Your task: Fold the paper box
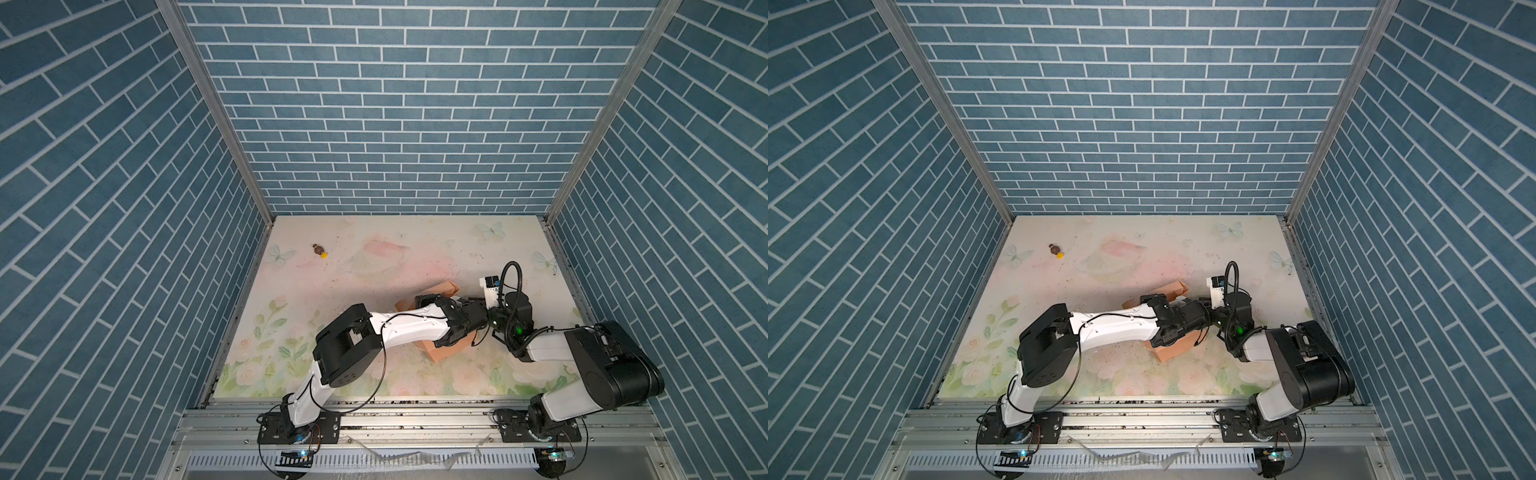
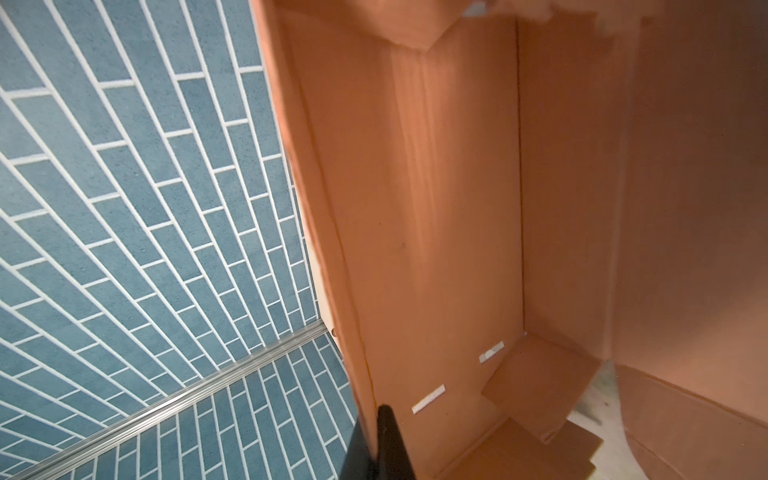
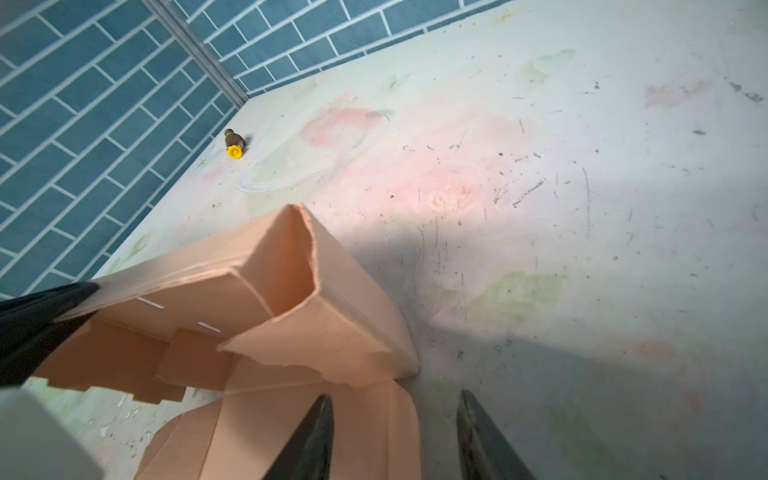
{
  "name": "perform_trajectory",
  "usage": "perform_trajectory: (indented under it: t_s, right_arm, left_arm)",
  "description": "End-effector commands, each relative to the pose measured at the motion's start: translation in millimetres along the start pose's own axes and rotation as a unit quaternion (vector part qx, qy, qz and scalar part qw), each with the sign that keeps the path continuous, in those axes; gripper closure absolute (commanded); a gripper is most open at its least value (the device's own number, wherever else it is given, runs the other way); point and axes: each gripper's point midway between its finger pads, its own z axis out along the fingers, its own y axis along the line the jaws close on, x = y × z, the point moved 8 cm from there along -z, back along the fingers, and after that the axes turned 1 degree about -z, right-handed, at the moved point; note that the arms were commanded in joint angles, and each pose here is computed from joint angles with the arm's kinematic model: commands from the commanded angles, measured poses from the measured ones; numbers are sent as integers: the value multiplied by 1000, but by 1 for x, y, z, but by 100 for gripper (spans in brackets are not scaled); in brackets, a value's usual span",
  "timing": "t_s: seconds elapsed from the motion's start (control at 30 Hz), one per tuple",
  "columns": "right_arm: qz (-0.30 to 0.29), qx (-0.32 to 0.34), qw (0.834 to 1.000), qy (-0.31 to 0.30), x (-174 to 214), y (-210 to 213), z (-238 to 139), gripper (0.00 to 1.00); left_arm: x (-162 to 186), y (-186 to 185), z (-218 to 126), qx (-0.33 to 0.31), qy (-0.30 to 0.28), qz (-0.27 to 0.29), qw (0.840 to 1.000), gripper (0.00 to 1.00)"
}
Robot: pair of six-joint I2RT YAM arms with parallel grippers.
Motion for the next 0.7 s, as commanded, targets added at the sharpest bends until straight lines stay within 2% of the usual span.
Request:
perform_trajectory:
  t_s: [0.0,0.67]
  right_arm:
    - [-51,-51,996,-57,-14,14,1,51]
    - [-86,-78,991,-63,-16,18,21,56]
  left_arm:
    - [5,3,-8,10,-6,5,1000,94]
    - [5,3,-8,16,-7,4,1000,94]
